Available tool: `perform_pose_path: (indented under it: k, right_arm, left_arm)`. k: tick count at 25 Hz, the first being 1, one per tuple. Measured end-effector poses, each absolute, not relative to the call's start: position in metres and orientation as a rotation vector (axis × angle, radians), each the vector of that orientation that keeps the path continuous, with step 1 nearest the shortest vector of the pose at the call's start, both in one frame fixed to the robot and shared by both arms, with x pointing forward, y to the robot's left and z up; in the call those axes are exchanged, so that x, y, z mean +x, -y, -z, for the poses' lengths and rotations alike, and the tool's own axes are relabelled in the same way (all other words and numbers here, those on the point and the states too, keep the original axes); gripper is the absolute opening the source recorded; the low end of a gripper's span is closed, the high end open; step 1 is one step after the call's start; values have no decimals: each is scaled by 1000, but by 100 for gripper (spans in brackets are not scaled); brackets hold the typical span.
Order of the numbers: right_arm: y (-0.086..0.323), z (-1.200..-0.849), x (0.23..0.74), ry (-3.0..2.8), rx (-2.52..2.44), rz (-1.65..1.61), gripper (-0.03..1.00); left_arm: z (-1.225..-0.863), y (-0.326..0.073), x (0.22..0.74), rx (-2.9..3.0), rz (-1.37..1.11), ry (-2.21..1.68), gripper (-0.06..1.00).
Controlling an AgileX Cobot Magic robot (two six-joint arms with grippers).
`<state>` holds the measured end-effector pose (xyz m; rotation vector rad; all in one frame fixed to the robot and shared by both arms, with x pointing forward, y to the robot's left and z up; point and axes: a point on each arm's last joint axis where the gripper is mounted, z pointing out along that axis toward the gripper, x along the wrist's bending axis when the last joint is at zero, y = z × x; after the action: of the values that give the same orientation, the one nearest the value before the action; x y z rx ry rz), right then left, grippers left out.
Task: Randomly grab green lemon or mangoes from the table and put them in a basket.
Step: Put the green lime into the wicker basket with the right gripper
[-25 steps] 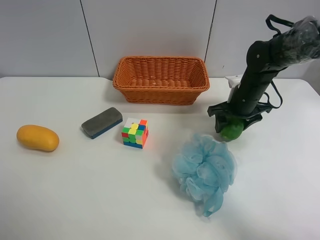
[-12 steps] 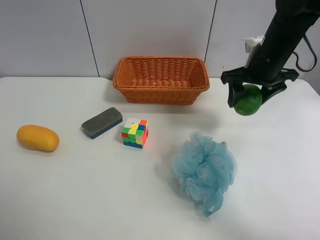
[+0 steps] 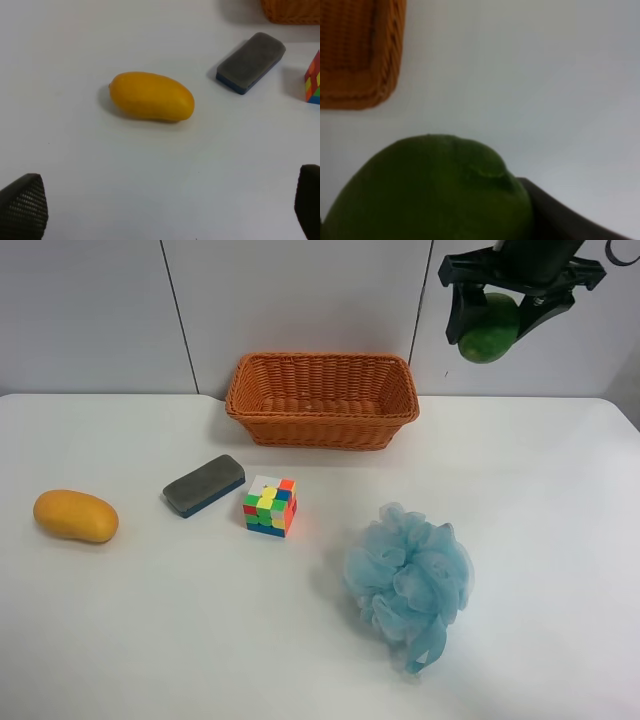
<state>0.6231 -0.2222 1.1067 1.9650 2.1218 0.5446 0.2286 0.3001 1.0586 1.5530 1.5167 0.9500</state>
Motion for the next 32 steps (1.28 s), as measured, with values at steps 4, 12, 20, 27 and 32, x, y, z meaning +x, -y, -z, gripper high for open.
perform_pose_path:
  k: [4,12,20,27,32]
  right_arm:
    - [211,-1095,650,-2136,1953,-563,70]
    - [169,-1059,699,-2156,1832,-684,70]
    - [159,-1003,729,-2143,1780,-725,70]
    - [158,-988,736,-2135,1771,-740,70]
    - [158,-989,736,-2135,1771,-742,70]
  left_arm:
    - [-1059,-300,229,1553,-950,-1517,99]
    - [-1059,-300,229,1553,-950,-1517,99]
    - [-1059,-300,229,1553,-950,-1517,99]
    - [-1059,-300,229,1553,-950,-1517,99]
    - [-1059,-300,229,1553,-950,-1517,99]
